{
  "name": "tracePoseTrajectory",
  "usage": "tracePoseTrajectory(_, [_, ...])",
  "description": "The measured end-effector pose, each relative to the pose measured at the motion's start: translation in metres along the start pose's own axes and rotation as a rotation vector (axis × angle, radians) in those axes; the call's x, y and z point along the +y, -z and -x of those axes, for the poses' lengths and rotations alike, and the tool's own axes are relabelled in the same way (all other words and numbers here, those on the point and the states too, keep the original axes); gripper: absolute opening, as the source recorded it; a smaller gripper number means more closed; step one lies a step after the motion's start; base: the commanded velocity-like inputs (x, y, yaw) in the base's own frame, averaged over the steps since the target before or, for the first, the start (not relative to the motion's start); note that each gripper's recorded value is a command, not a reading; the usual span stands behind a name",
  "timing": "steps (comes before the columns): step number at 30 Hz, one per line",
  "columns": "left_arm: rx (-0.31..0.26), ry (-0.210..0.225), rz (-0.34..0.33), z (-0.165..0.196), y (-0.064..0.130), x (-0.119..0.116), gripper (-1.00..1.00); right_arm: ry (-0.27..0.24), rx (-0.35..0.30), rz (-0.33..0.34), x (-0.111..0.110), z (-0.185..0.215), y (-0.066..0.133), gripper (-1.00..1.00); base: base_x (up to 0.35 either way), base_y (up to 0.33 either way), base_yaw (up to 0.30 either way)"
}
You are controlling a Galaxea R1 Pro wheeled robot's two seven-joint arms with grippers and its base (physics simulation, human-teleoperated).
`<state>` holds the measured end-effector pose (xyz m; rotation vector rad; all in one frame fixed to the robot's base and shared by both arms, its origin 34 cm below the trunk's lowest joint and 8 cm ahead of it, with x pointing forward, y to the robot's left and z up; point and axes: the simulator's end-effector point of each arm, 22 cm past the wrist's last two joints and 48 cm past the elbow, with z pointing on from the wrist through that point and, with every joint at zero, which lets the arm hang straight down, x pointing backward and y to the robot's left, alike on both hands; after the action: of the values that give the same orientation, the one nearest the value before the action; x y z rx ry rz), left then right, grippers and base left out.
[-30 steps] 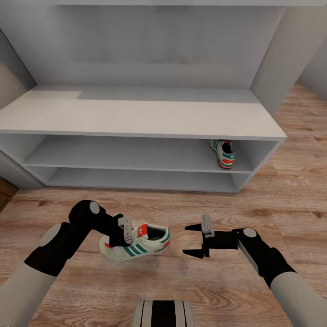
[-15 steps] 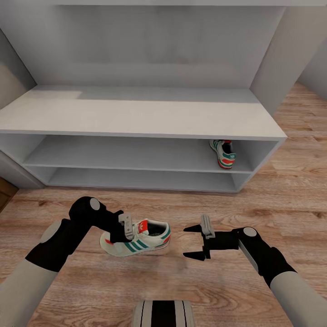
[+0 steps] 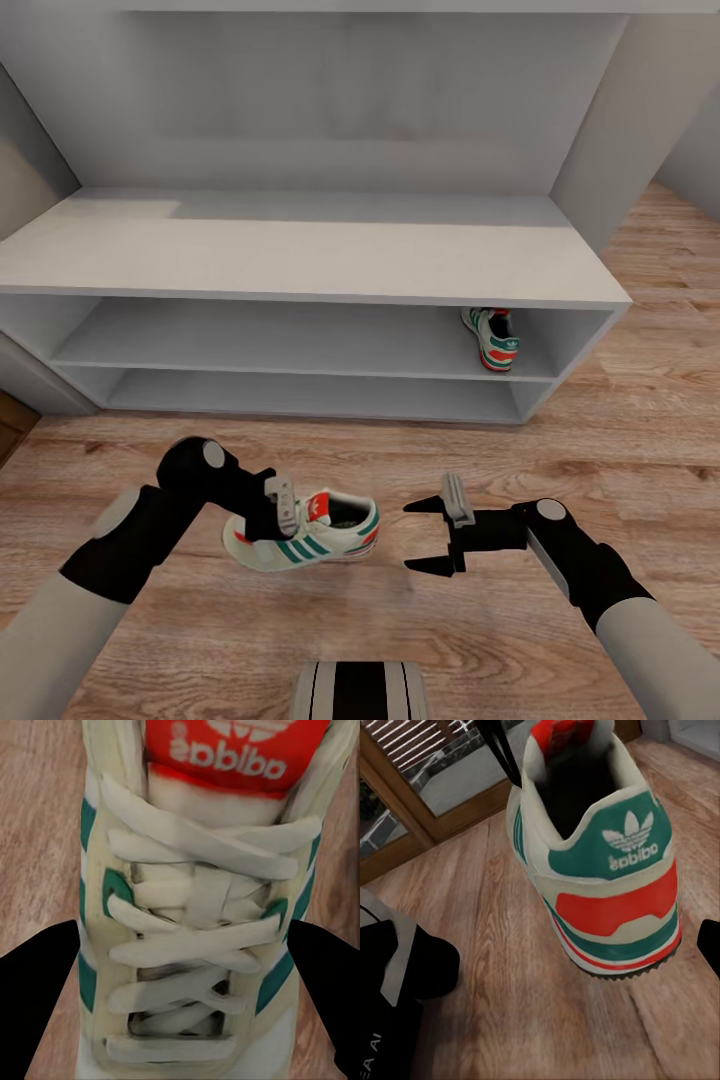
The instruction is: Pick up the two gym shoes and the two sandals from the corridor floor and place them onto the hallstand (shoe rack) in the corridor, making sure they are on the rack and not on the floor. Arrange them so the two gym shoes are next to each other and the two sandals are next to each other.
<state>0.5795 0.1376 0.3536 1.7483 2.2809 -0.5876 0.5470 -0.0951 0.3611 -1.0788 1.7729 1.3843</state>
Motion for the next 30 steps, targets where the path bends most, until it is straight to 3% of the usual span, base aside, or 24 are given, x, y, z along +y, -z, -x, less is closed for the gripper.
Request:
tracePoseTrajectory(10, [0.019,-0.042,-0.036,0.004,-0.010,-0.016,-1.00,0.003,-0.002,0.008,0.002,0.001,-0.002,1.00,0.000,0.000,0.000])
tracePoseTrajectory(30, [-0.062,-0.084,-0.101,0.060,-0.033,-0.052,-1.00,0.003,-0.004,0.011,0.003,0.001,-0.004,1.00,0.000,0.000,0.000])
